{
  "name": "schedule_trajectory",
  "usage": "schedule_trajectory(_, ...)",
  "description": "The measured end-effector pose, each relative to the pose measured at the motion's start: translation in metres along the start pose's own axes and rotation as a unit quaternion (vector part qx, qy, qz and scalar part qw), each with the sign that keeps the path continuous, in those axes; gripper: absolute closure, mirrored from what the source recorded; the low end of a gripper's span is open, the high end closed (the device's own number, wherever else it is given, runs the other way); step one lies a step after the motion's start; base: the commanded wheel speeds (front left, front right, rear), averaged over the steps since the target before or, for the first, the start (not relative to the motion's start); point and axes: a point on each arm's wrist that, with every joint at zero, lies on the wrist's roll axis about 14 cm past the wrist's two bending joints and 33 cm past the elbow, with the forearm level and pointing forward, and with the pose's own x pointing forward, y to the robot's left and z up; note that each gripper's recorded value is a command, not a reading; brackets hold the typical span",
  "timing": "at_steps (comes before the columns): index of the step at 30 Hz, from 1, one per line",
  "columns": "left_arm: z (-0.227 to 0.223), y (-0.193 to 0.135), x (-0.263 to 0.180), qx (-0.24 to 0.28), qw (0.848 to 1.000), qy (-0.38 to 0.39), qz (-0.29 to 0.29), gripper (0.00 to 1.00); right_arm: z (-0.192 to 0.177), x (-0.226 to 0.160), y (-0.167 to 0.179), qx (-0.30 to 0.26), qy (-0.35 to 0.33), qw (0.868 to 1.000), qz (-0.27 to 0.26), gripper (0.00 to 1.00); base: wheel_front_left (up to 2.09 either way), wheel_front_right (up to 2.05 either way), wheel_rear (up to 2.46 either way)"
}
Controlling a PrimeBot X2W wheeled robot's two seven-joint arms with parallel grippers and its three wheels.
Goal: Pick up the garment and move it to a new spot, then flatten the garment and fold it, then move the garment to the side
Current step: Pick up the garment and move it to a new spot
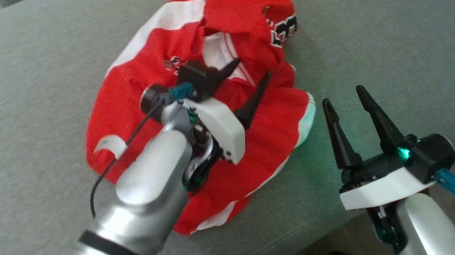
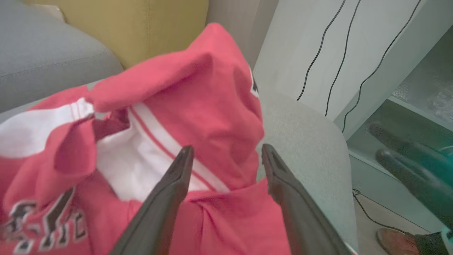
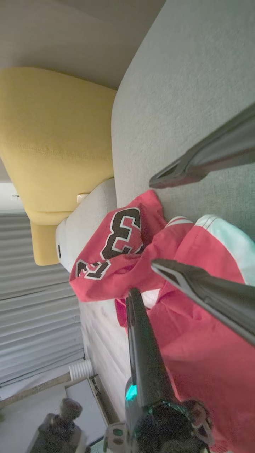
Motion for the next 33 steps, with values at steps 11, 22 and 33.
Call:
schedule_trajectory(11,0.03,-0.005,0.034,0.014,0.998,-0.063,-0.028,1.0,0.003,-0.012,-0.019,-0.006,0.002,0.999,-0.033,0.0,0.0,0.0,0.0)
schedule_trajectory(22,0.218,-0.025,0.019,0.126,0.955,-0.262,-0.05,1.0,0.023,-0.017,-0.013,-0.001,-0.032,0.999,-0.022,0.0,0.0,0.0,0.0)
schedule_trajectory(33,0.369,0.02,-0.123,0.227,0.866,-0.437,0.086,1.0,0.018,-0.028,0.014,0.001,-0.032,0.999,0.019,0.0,0.0,0.0,0.0)
